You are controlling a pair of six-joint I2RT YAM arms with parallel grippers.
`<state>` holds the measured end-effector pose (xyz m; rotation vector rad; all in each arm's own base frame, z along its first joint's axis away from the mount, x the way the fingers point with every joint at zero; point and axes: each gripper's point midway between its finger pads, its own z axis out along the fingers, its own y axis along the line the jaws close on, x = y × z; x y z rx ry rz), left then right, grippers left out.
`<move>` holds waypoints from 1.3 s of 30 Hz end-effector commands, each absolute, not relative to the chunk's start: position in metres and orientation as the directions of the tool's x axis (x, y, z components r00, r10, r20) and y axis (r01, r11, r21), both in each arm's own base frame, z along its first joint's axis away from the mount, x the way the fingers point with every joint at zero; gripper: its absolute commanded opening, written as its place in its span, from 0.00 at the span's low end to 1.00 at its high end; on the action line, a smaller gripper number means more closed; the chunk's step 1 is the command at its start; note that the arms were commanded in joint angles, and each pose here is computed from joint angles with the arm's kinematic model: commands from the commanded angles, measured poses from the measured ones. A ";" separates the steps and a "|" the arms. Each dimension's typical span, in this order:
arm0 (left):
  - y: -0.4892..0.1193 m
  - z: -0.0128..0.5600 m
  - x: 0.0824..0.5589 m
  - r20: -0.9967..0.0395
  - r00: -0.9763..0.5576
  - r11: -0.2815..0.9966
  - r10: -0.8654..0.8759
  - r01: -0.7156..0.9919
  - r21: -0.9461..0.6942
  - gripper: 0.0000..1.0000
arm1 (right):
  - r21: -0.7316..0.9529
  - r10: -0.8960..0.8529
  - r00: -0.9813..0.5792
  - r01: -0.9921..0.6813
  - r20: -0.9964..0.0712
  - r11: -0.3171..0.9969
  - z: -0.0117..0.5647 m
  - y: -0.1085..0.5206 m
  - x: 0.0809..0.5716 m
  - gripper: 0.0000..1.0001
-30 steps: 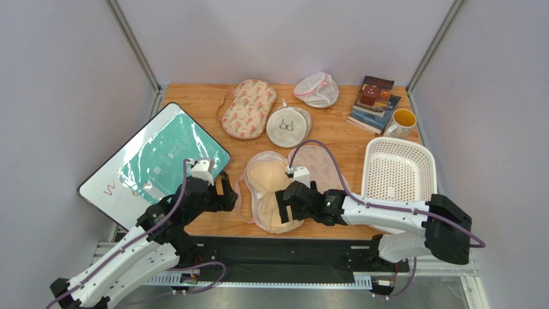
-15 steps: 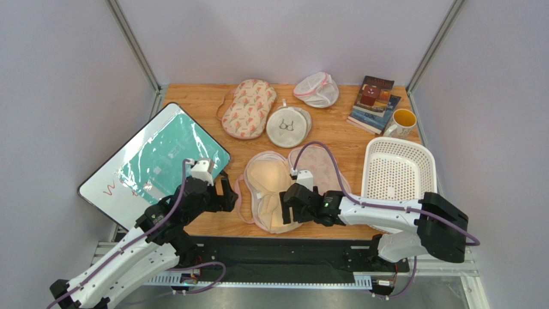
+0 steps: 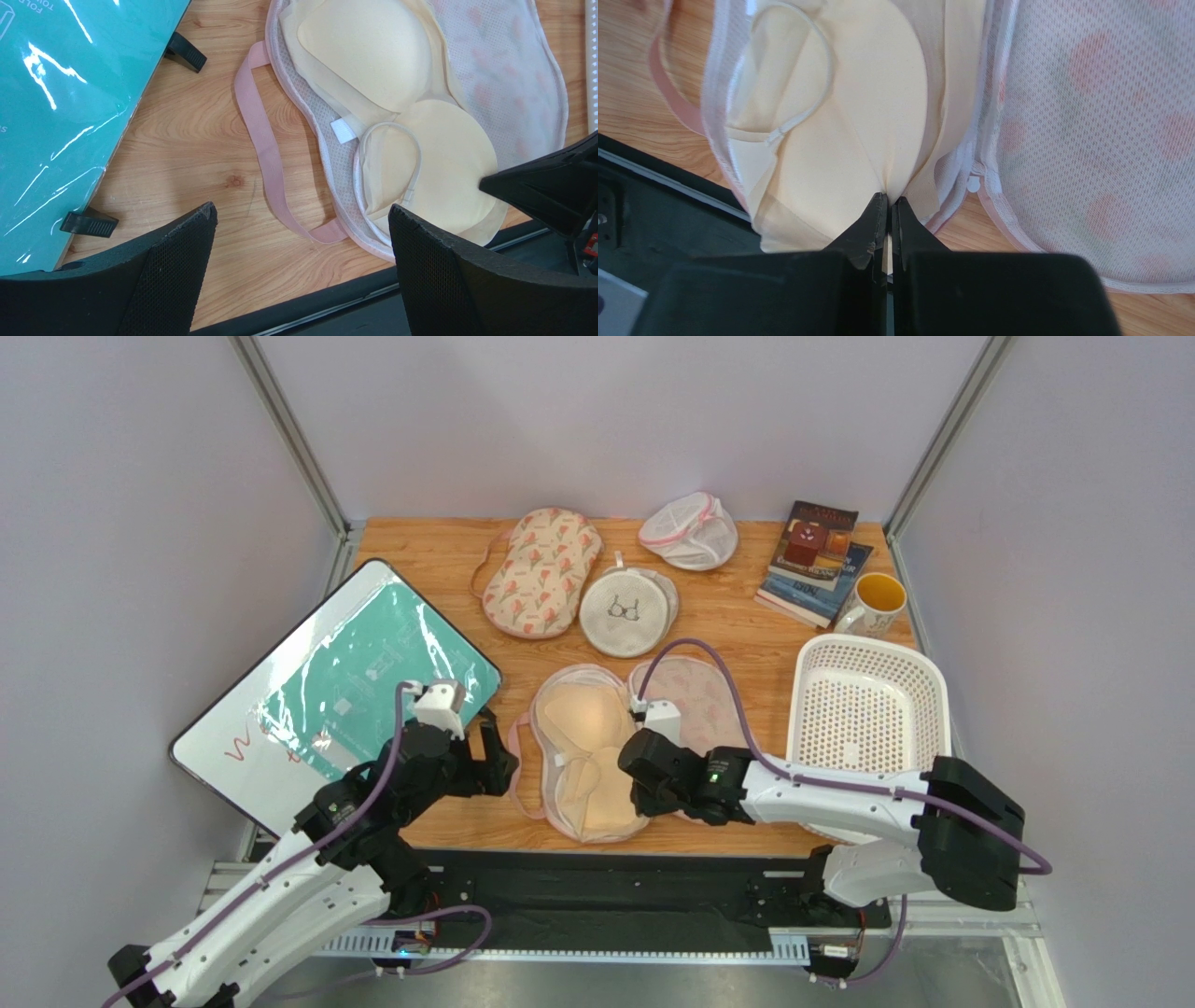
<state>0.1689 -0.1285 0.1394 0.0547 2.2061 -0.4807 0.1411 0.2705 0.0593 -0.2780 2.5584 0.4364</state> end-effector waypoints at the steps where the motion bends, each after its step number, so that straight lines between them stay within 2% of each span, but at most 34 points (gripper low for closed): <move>1: -0.131 0.142 0.170 -0.775 -0.619 0.919 -0.126 0.221 -0.326 0.96 | 0.301 -0.073 -0.776 -0.327 -0.626 0.896 0.114 0.291 0.160 0.00; 11: -0.131 0.142 0.170 -0.778 -0.615 0.916 -0.128 0.227 -0.330 0.96 | 0.264 -0.016 -0.619 -0.357 -0.785 0.896 0.229 0.277 0.206 0.00; 17: -0.130 0.144 0.170 -0.784 -0.606 0.915 -0.133 0.230 -0.333 0.96 | 0.238 0.053 -0.492 -0.321 -0.869 0.917 0.302 0.236 0.230 0.00; 25: -0.131 0.145 0.170 -0.785 -0.605 0.914 -0.135 0.230 -0.335 0.96 | 0.187 0.108 -0.311 -0.237 -0.944 0.953 0.396 0.164 0.238 0.00; 35: -0.131 0.145 0.169 -0.785 -0.605 0.912 -0.133 0.235 -0.336 0.96 | 0.178 0.181 -0.123 0.038 -0.976 0.983 0.472 0.049 0.226 0.00; 39: -0.131 0.144 0.169 -0.785 -0.605 0.912 -0.131 0.237 -0.335 0.96 | 0.160 0.178 -0.090 0.175 -0.980 0.971 0.469 0.012 0.212 0.00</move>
